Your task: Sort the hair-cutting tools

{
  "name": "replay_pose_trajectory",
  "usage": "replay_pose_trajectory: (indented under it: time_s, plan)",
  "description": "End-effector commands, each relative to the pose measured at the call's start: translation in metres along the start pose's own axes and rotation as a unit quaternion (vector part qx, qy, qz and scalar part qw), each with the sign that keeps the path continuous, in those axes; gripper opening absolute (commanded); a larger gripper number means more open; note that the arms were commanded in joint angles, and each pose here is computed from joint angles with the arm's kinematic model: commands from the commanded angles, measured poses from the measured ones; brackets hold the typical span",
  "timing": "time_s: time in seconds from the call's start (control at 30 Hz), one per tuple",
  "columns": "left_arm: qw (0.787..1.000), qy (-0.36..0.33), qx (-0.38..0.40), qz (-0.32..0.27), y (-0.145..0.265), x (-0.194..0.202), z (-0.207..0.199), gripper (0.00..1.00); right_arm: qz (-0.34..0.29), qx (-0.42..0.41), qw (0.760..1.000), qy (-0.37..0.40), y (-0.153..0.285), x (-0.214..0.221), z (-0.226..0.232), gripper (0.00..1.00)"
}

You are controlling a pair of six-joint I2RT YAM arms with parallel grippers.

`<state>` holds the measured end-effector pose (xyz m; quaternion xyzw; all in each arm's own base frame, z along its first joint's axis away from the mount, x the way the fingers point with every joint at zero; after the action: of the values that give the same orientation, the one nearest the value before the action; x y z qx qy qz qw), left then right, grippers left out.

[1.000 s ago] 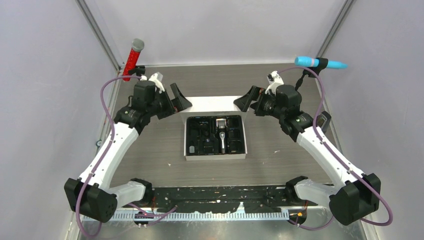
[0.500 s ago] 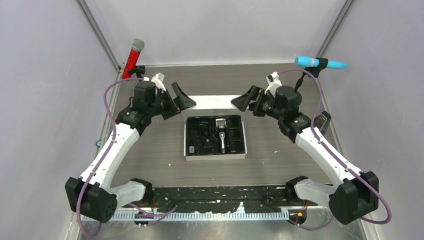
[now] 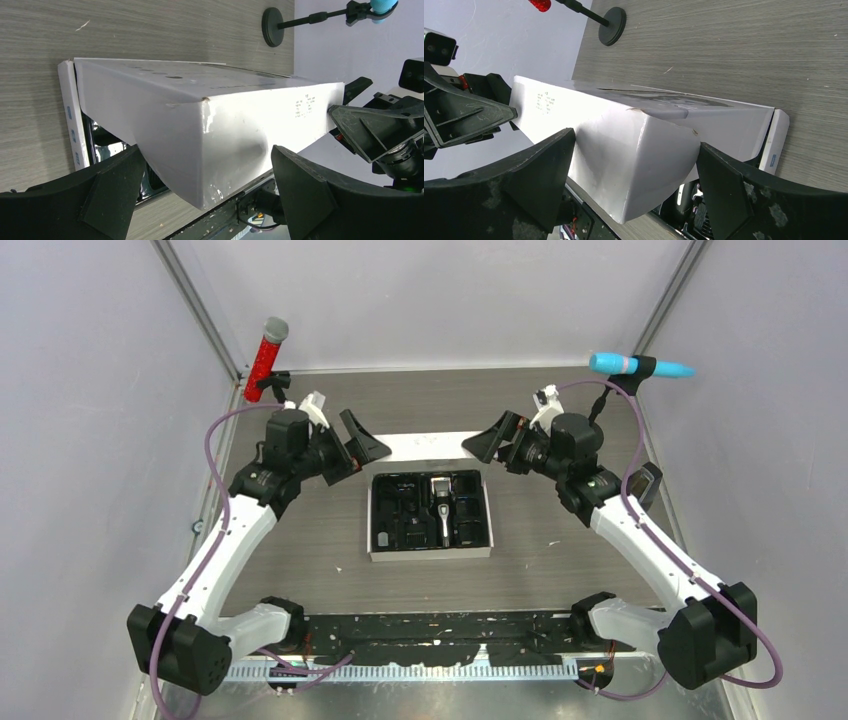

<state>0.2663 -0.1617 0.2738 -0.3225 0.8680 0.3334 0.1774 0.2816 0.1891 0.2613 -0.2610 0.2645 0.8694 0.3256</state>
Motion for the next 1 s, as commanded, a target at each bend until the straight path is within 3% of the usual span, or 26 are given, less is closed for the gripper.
replay_pose_trajectory:
  time_s: [0.0,0.97]
  plan:
    - [1.0,-0.015,0.018,-0.001,0.003,0.006,-0.001,1.0,-0.006,-0.018,1.0,0.01,0.003,0.002,0.004,0.98]
    - [0.994,-0.017,-0.066,0.082,0.032,0.1,0.081,1.0,0.06,0.023,0.998,0.024,0.039,0.065,-0.037,0.98]
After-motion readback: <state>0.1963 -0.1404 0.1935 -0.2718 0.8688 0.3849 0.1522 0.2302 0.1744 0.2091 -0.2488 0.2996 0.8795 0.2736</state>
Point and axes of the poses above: each gripper's point midway between its finger pads, its own y axis back along the fingers, its own z axis along the line the jaws close on, x = y × z, the point moved 4 cm from there along y, back along the fingers, and after that the axes turned 2 degrees about -y, right-handed, at the moved point
